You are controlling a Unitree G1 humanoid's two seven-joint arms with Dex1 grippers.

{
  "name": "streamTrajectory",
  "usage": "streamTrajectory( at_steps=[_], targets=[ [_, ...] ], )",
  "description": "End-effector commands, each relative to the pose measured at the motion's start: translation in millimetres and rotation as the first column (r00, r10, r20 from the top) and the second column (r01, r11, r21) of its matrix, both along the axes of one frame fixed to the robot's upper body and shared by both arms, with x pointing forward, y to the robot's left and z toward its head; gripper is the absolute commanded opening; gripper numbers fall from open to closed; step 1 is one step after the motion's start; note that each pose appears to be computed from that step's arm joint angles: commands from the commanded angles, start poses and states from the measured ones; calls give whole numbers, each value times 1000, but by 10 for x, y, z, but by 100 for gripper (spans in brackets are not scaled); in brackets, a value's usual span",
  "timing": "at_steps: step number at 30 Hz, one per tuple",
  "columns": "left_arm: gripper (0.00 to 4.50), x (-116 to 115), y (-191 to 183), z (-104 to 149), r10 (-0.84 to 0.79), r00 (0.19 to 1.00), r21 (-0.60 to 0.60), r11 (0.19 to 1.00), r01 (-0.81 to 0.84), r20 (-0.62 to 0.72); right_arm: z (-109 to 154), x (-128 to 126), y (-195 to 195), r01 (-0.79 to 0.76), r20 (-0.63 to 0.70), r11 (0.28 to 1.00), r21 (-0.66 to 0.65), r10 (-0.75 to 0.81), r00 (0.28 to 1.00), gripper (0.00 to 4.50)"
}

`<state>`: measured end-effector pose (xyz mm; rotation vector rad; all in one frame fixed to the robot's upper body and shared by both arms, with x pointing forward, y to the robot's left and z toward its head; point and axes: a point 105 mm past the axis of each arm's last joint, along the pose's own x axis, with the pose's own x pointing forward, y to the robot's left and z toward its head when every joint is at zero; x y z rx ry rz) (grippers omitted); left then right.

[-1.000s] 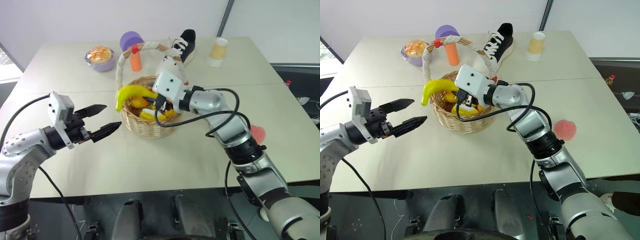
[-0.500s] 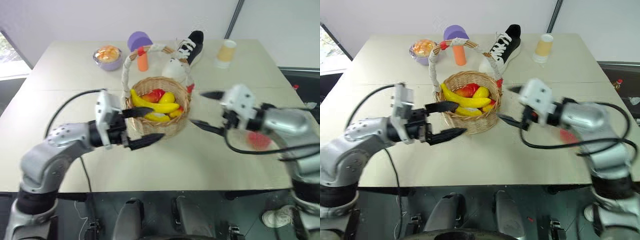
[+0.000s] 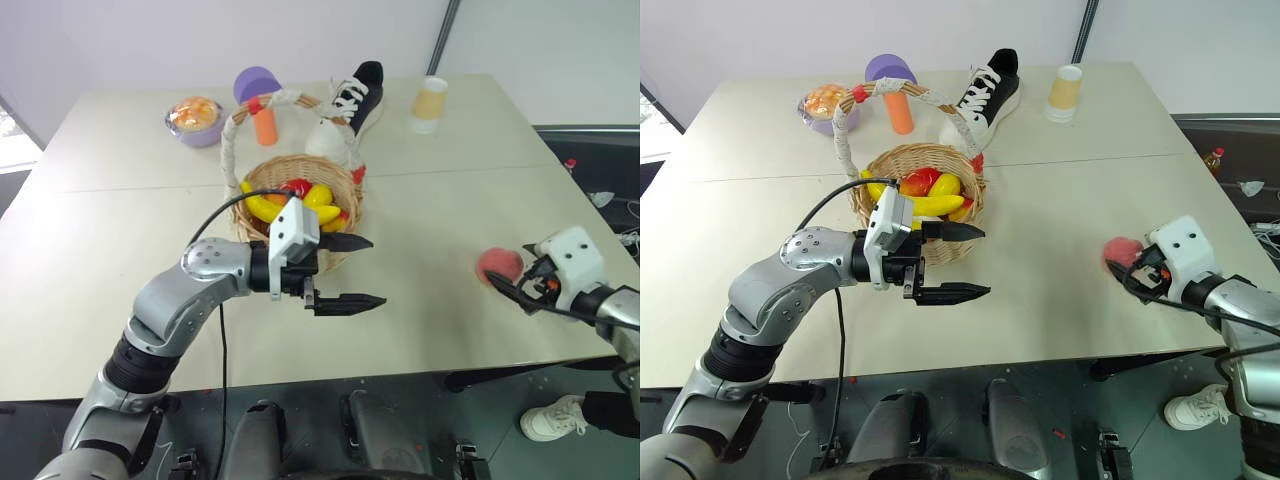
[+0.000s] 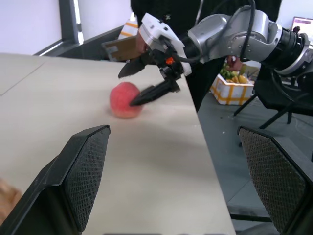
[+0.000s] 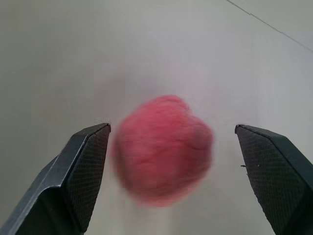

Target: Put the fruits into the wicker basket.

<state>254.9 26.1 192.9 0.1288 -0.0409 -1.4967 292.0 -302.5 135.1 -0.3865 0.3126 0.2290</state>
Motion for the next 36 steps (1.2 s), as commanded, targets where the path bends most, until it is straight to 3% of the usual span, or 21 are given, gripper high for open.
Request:
streamTrajectory(
  at_steps=[1,6,9,11,13,16,20,23,26,30,33,36],
  targets=[
    [450,-32,20,64,7,1000,-27,1000,-6,28,-29,39,-52,47,-3,995,89,-47,999,425],
    [450,-26,83,61,42,999,-32,999,-41,27,-149,42,-35,60,-55,987,148,-52,997,425],
    [450,-13,123,54,62,998,-28,998,-61,32,-125,60,-44,64,-46,985,159,-58,997,345],
    [450,-8,152,54,73,997,-28,997,-72,33,-107,55,-21,47,-42,988,145,-42,998,257],
    [450,23,236,68,109,994,-36,994,-108,28,-20,42,79,-22,-11,996,88,23,1000,225],
    [450,117,481,86,208,978,-40,977,-207,11,248,-11,511,-259,67,966,-16,259,964,225],
    [450,220,1049,107,386,922,-26,922,-387,-27,776,-120,1520,-632,226,775,-22,620,752,225],
    [450,237,1312,119,465,885,3,885,-465,-10,1020,35,2003,-704,341,710,-17,666,664,225],
    [450,232,1422,148,509,860,10,860,-510,16,1086,155,2403,-755,380,655,9,696,609,225],
    [450,192,1406,173,527,850,-10,850,-526,25,1027,468,2750,-711,373,700,62,645,667,225],
    [450,162,1360,163,535,845,-24,845,-534,25,944,568,2864,-697,354,715,56,639,683,225],
    [450,141,1311,164,535,844,-37,844,-535,19,951,571,2888,-699,366,713,42,640,675,356]
  ],
)
